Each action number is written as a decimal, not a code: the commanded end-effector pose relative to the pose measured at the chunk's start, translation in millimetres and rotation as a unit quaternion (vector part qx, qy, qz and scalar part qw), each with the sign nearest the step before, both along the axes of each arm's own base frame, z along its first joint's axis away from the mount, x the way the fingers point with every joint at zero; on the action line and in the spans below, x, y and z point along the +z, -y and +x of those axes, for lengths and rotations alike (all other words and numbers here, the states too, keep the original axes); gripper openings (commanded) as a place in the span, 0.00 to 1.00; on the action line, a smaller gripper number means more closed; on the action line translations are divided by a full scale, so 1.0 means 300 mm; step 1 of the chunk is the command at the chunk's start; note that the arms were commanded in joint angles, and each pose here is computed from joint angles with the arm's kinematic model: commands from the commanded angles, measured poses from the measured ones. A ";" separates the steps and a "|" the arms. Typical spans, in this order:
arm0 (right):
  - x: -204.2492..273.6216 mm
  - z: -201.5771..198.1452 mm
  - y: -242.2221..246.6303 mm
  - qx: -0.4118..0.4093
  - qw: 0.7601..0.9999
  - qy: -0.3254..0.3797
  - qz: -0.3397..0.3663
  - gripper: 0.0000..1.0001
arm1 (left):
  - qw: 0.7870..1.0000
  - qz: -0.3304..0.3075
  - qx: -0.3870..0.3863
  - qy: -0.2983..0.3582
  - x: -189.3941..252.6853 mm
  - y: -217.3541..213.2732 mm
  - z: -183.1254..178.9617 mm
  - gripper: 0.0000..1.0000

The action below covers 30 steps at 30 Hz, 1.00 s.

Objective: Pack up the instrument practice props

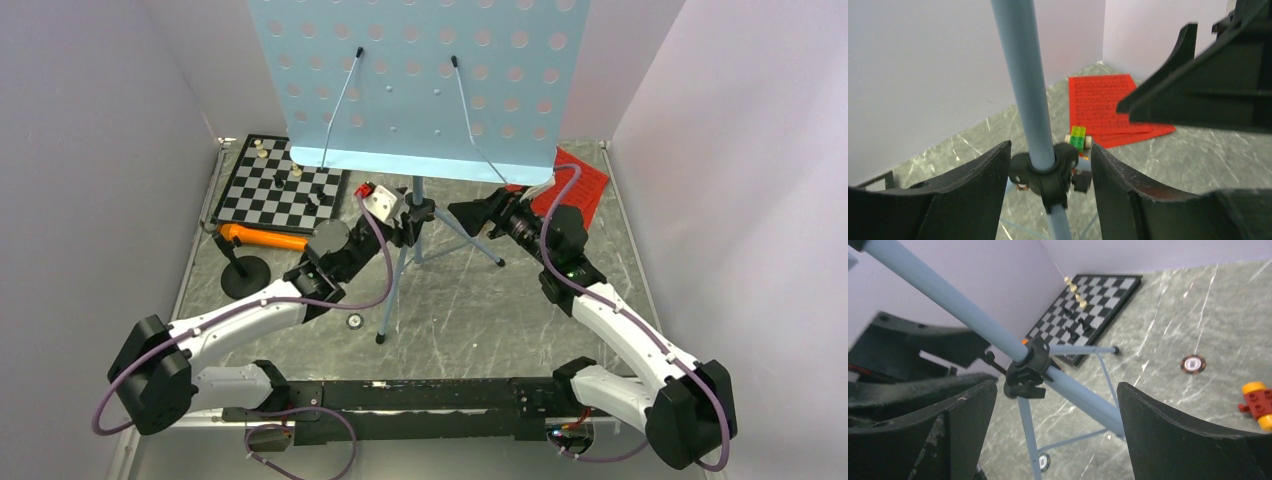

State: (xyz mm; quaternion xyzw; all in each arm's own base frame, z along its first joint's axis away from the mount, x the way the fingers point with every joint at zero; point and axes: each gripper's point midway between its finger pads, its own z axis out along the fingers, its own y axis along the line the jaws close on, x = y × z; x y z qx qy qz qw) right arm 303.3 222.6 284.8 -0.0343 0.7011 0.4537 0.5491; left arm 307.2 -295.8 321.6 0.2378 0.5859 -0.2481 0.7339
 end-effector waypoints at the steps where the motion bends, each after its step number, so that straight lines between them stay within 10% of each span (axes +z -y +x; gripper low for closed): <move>1: 0.133 0.030 0.029 -0.034 0.993 0.107 0.042 0.95 | 1.000 -0.013 -0.008 -0.018 -0.016 -0.028 -0.055 0.65; 13: 0.273 0.074 -0.100 0.064 0.967 0.247 0.022 0.91 | 0.996 -0.023 -0.002 -0.085 -0.160 -0.123 -0.153 0.66; 30: 0.352 0.071 -0.250 0.220 0.932 0.268 0.105 0.82 | 0.993 -0.016 0.009 -0.114 -0.243 -0.163 -0.186 0.65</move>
